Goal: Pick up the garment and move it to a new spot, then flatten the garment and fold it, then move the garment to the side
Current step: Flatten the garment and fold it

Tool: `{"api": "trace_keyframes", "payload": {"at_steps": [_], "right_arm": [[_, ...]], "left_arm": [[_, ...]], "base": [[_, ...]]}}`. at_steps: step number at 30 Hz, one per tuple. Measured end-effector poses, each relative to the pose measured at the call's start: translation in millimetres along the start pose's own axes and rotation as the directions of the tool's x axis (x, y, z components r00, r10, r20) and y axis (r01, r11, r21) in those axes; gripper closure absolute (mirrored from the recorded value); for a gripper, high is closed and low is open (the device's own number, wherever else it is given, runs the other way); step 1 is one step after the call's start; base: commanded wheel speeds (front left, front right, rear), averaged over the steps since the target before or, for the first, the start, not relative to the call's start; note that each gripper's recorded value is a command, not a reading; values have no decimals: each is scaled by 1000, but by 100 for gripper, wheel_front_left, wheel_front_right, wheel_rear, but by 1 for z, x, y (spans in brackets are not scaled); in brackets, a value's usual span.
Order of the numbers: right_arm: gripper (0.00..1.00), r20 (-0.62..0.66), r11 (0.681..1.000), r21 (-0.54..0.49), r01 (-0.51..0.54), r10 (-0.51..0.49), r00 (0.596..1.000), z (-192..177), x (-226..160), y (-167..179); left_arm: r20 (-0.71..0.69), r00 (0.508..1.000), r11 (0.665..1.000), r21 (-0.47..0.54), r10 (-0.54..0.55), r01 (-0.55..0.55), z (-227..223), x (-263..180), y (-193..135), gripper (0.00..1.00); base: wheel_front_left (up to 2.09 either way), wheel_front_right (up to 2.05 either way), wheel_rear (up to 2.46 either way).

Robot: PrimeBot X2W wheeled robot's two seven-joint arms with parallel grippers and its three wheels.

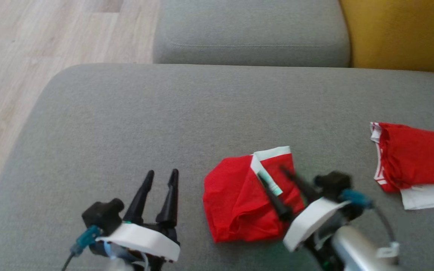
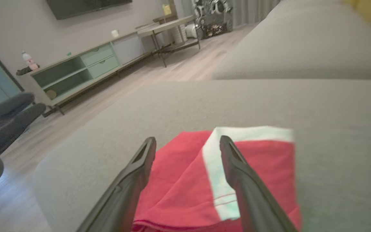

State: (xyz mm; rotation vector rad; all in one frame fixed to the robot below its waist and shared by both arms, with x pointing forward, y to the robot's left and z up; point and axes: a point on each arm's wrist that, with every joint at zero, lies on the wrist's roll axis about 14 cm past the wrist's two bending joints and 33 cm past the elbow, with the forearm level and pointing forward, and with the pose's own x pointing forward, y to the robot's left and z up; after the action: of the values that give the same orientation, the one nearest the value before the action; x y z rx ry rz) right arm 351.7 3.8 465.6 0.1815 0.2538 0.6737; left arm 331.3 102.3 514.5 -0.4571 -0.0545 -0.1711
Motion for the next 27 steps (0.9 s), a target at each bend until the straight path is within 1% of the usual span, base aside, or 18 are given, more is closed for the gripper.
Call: {"api": "trace_keyframes", "payload": {"at_steps": [2,4,5,8,10,12,13,15,17,19,25,26,27], "right_arm": [[0,60,999,-18,47,-46,997,20,-6,-17],[0,130,993,-34,116,-110,985,42,-15,-40],[0,130,993,-34,116,-110,985,42,-15,-40],[0,216,968,-40,247,-233,948,63,-39,-77],[0,241,933,-111,342,-308,920,66,-58,-100],[0,264,885,-168,434,-384,885,67,-78,-121],[0,274,863,-186,470,-414,868,66,-86,-127],[0,282,834,-177,523,-466,839,61,-98,-135],[0,269,822,-154,549,-500,823,49,-105,-136],[0,243,815,-153,559,-517,821,37,-110,-135],[0,240,803,-149,577,-537,809,30,-115,-138],[42,234,805,-147,575,-537,811,28,-114,-138],[100,229,810,-144,569,-532,815,27,-112,-137]], "left_arm": [[11,1000,1000,0,0,0,4,3,1,0],[18,1000,1000,0,-7,7,6,5,-1,0],[18,1000,1000,0,-7,7,6,5,-1,0],[36,999,1000,-1,-13,13,12,10,-2,0],[39,999,1000,-2,-22,22,13,12,-4,0],[41,999,1000,-4,-29,29,14,15,-6,0],[41,999,999,-4,-31,32,14,16,-7,0],[38,998,999,-1,-42,42,13,17,-8,0],[32,998,999,5,-49,49,11,18,-9,0],[26,998,999,7,-53,53,9,19,-10,0],[7,999,999,1,-53,53,3,15,-10,0],[7,999,999,1,-51,51,3,14,-9,0],[7,999,999,0,-53,53,3,14,-9,0]], "base": [[0,0,0],[0,0,0],[0,0,0],[0,0,0],[0,0,0],[0,0,0],[0,0,0],[0,0,0],[0,0,0],[0,0,0],[0,0,0],[0,0,0],[0,0,0]]}}
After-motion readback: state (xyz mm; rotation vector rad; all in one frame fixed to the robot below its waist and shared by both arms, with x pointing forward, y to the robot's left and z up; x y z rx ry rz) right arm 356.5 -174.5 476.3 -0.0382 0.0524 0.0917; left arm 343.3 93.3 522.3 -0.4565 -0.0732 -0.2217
